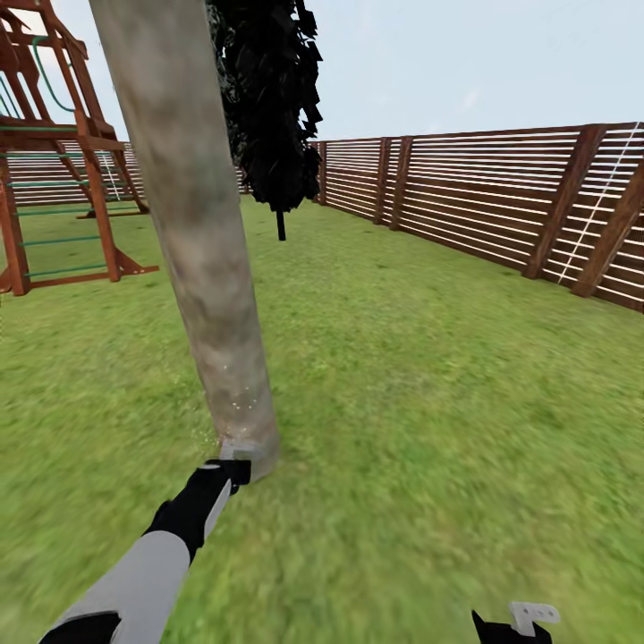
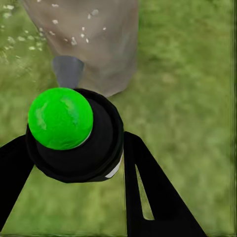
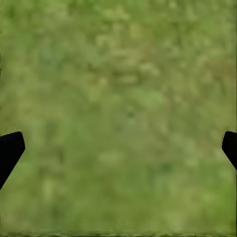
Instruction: In the garden, pick up the pesticide atomizer on the floor and spray pesticide onto both trees until each tree trunk is fully covered.
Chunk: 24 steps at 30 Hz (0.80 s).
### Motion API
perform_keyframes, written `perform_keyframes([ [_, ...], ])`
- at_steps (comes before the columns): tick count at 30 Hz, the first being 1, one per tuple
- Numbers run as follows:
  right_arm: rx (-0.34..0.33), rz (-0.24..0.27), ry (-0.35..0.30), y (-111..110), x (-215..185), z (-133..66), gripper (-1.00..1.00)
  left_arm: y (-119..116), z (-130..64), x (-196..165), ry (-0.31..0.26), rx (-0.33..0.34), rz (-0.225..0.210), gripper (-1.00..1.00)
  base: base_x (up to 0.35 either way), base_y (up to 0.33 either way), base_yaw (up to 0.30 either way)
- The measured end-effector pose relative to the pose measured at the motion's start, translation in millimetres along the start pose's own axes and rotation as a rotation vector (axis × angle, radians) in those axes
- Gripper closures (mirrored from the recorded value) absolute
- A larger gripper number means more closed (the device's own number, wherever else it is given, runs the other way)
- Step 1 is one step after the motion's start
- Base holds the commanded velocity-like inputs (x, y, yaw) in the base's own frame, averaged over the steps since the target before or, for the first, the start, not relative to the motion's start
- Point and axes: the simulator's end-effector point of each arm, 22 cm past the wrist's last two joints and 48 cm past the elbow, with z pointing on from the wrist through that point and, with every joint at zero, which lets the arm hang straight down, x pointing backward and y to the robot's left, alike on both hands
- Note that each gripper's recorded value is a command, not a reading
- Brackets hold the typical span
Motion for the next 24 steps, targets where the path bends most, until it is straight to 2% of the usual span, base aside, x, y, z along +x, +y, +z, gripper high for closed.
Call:
perform_keyframes([
  [3,0.0,0.0,0.0,0,0,0.0,-1.0,-12,-1.5,-3,-0.006,0.017,-0.005,1.0,-0.069,0.0,0.0],
  [4,0.0,0.0,0.0,0,0,-0.1,-1.0,-13,-5.0,-18,-0.034,0.02,-0.014,1.0,-0.004,0.0,0.0],
  [7,0.0,0.0,0.0,0,0,0.0,-1.0,4,-17.3,-62,-0.126,-0.005,-0.033,1.0,-0.001,0.0,0.0],
  [9,-0.001,0.0,0.001,1,0,0.0,-1.0,16,-21.4,-74,-0.153,-0.023,-0.052,1.0,0.0,0.0,0.0],
  [13,-0.001,0.001,0.001,1,1,-0.1,-1.0,18,-22.3,-76,-0.155,-0.025,-0.058,1.0,-0.208,0.044,0.0],
  [15,-0.001,0.001,0.001,1,1,-0.1,-1.0,18,-24.0,-74,-0.125,-0.025,-0.061,1.0,-0.288,0.19,0.0],
  [18,-0.001,0.0,0.001,1,1,-0.1,-1.0,27,-40.4,-99,-0.136,-0.042,-0.07,1.0,-0.148,0.118,0.0],
  [21,-0.001,0.001,0.001,1,1,-0.1,-1.0,13,-53.6,-121,-0.168,-0.031,-0.01,1.0,-0.013,0.011,0.0],
  [23,-0.001,0.001,0.001,1,1,-0.1,-1.0,19,-67.0,-139,-0.187,-0.046,0.0,1.0,-0.001,0.001,0.0],
  [24,-0.001,0.001,0.001,1,1,-0.1,-1.0,28,-80.7,-151,-0.189,-0.06,-0.009,1.0,0.0,0.0,0.0],
])
